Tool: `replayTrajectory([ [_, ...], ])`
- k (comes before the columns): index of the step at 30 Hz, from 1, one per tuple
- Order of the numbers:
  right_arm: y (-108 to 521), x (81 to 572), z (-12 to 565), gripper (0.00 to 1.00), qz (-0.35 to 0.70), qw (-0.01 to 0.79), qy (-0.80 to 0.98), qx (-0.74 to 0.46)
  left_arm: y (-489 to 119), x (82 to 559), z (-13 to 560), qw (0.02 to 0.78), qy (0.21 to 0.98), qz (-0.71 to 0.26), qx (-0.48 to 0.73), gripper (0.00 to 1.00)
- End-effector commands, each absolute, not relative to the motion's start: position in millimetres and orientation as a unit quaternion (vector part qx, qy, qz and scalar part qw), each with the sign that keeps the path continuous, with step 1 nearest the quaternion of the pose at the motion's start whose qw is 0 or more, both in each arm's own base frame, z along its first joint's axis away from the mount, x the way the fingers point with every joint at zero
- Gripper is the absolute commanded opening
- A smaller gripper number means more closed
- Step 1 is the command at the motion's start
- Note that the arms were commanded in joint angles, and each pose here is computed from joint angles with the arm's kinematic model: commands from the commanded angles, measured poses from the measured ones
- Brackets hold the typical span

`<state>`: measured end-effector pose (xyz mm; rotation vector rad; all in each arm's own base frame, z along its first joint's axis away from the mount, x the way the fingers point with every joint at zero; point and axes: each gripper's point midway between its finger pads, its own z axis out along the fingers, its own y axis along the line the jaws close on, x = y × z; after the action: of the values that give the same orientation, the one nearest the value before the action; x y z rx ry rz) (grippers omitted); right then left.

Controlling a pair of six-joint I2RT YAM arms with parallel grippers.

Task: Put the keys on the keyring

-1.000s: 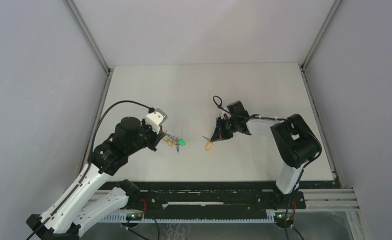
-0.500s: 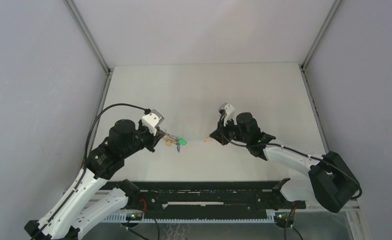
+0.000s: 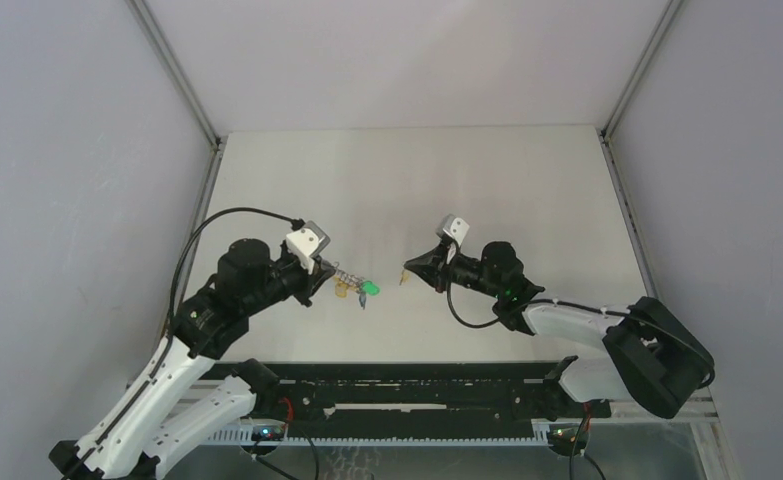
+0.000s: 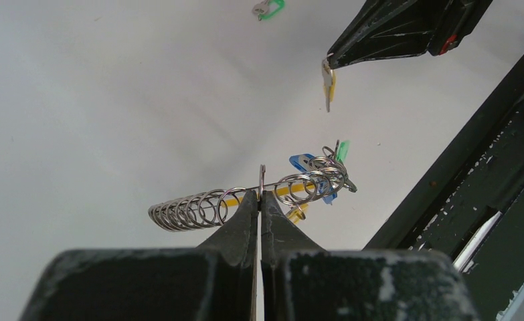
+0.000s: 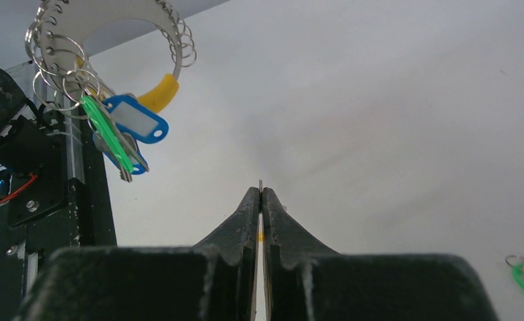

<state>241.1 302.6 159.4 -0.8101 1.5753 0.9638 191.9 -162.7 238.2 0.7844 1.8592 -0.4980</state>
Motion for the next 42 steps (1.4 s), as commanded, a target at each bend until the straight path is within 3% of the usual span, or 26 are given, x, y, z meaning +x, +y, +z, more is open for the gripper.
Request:
replayTrajectory([
  [1, 317, 246, 188, 0.0, 0.425, 0.583, 0.603, -0.341, -171, 198, 245, 0.522, 0.756, -0.222, 0.327, 0.0],
  [11, 310, 253, 126, 0.0, 0.361, 0.539, 0.704, -0.289, -163, 204, 244, 0.527, 0.764, -0.203, 0.312, 0.0],
  [28, 260, 205, 74, 0.0, 0.269, 0.396, 0.844, -0.241, -159, 205, 246, 0.532, 0.765, -0.196, 0.305, 0.0],
  [42, 306, 277, 75, 0.0, 0.263, 0.514, 0.782, -0.235, -155, 206, 245, 0.535, 0.767, -0.186, 0.301, 0.0],
])
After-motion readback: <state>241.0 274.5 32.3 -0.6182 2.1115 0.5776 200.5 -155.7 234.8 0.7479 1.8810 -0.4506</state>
